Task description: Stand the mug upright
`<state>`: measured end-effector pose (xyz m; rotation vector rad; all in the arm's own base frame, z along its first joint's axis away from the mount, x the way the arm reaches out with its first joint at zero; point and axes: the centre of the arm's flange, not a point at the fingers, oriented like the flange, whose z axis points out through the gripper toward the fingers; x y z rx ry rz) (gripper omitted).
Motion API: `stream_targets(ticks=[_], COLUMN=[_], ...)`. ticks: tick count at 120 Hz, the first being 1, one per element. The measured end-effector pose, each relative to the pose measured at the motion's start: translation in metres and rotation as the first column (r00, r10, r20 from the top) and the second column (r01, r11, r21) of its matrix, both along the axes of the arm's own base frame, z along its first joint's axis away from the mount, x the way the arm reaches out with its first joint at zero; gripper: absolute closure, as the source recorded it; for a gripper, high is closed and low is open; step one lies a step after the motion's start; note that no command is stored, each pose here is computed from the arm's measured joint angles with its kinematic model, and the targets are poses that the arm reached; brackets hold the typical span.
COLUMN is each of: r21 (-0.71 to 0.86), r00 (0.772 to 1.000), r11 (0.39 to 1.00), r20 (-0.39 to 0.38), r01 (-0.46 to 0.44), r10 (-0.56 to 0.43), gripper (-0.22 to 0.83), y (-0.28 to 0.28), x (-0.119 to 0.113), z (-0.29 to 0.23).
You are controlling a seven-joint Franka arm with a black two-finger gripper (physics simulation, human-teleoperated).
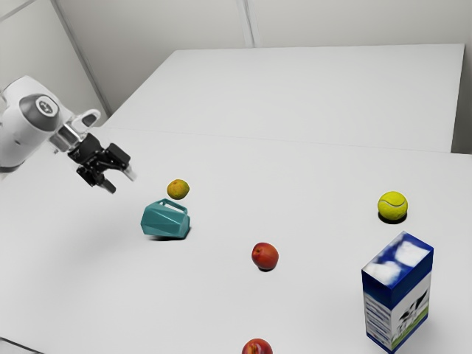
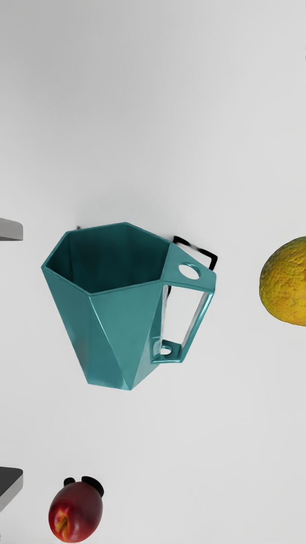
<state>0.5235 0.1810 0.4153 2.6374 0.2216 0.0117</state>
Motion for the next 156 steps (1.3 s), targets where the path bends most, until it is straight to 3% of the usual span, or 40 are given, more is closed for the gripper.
stream_targets(ticks=[102, 156], r21=[-0.283, -0.373], r00=[0.983, 0.969], r11=[0.957, 0.922], r20=[0.185, 0.246], r01=[0.064, 0.106], r10=[-0.011, -0.012], gripper=[0.03, 0.06], y=[-0.003, -0.017], x=[0.006, -0.001], z=[-0.120, -0.149])
